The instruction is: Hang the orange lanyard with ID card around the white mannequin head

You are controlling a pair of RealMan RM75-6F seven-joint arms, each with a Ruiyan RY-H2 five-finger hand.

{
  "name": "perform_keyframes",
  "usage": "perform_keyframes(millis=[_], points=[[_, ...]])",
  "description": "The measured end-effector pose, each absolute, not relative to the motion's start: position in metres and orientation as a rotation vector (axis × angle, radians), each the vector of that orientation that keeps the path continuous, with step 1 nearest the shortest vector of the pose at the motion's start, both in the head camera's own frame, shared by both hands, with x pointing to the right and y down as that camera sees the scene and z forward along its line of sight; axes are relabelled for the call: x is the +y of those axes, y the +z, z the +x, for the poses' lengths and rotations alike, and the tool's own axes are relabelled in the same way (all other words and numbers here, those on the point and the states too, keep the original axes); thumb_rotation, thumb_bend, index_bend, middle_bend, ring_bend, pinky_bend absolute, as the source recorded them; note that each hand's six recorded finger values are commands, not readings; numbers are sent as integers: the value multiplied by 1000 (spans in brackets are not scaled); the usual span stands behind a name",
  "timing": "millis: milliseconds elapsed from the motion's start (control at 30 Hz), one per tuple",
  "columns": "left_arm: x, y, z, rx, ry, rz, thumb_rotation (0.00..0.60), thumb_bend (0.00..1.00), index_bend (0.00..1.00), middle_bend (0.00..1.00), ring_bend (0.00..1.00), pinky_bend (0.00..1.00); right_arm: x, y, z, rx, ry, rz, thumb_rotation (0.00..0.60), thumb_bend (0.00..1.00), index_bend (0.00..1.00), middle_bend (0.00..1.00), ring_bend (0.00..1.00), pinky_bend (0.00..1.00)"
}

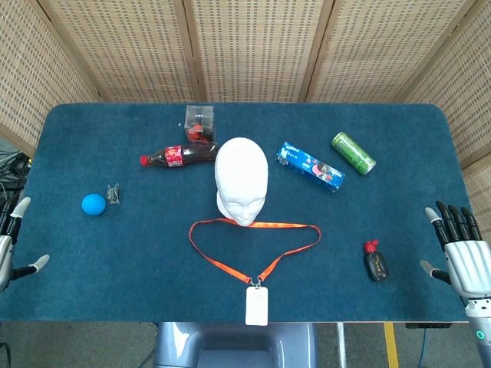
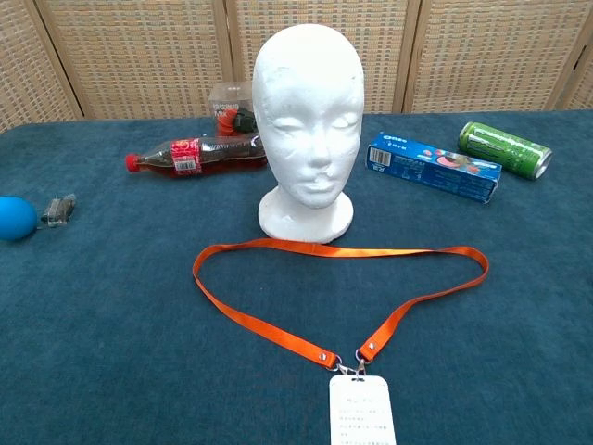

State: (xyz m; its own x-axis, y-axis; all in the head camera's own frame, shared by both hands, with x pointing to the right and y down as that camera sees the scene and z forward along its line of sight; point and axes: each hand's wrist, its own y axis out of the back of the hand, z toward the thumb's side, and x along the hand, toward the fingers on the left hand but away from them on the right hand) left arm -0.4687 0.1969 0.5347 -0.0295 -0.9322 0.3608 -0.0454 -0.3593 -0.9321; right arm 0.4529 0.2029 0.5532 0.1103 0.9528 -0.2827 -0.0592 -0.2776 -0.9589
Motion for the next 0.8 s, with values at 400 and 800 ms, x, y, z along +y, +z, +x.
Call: perform_keyframes(millis=[400,800], points=[[193,540,-466,1036,-1478,-1490,600,0,0,0,0,0,195,562,442,-917,1356,-1513,600,0,150,0,0,0],[182,550,-459,1015,-1447,-1484,600,0,0,0,0,0,131,610,361,-767,1329,-1722,600,421,491,0,0,0]])
